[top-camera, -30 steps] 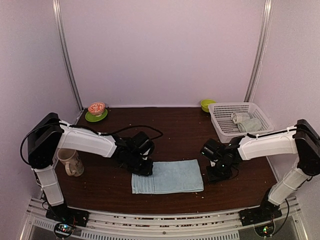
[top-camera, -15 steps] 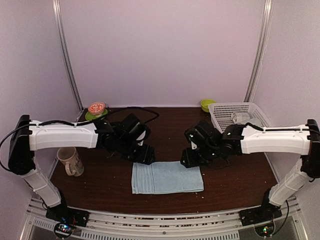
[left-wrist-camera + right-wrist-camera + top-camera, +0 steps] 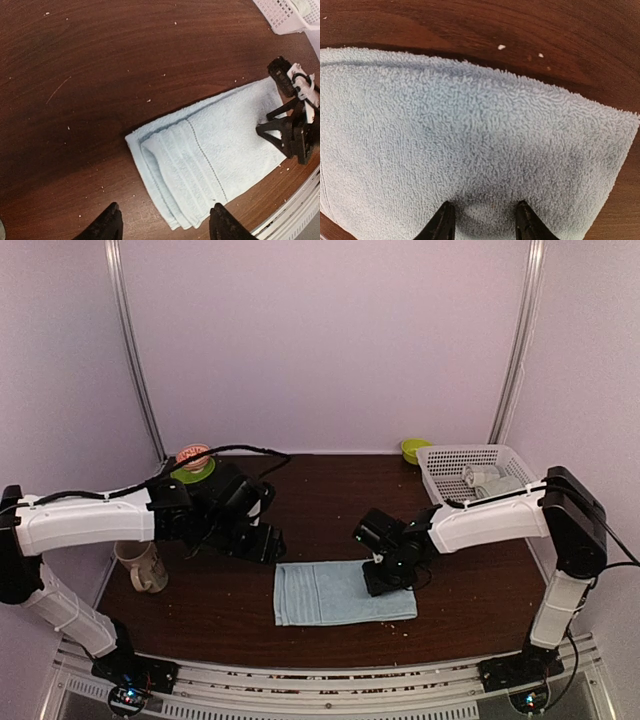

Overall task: Roll the towels
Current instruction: Adjust the towel at the center of the board.

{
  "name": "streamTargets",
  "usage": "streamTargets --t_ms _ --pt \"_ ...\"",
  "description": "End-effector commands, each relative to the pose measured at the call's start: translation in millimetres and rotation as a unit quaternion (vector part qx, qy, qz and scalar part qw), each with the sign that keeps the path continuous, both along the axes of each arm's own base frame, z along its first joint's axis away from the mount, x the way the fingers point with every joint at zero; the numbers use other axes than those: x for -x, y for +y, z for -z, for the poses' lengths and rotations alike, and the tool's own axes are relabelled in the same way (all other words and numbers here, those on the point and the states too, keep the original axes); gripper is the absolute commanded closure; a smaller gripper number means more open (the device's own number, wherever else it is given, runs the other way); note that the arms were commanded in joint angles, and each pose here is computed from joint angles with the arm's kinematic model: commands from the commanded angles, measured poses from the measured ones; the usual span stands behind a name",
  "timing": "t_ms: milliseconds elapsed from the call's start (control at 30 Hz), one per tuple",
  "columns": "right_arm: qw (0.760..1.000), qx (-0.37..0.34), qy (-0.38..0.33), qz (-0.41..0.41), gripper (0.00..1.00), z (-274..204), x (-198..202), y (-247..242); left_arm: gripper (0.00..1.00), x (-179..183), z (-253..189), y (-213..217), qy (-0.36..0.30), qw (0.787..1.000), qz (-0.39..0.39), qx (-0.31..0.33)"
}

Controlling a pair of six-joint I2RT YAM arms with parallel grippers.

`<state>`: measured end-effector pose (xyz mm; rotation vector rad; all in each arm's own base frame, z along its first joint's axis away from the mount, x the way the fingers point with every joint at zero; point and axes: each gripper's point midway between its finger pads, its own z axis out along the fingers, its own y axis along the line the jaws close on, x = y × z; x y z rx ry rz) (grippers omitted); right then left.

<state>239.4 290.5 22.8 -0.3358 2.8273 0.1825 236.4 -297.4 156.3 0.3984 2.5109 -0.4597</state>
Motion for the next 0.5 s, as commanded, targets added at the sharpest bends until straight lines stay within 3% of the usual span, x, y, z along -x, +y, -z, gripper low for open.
streamTargets --t_ms 0,267,467 --pt "0.997 0.070 0.033 0.001 0.58 16 14 -48 0.41 -3 5 -13 -0.003 1.000 0.016 0.016" --pt "0.996 0.076 0.043 0.023 0.58 15 12 -82 0.45 -1 17 -28 0.012 0.999 0.046 0.011" --pt "0.999 -0.006 -0.015 0.044 0.52 -47 -4 -63 0.48 -5 19 -70 0.022 0.995 0.092 0.021"
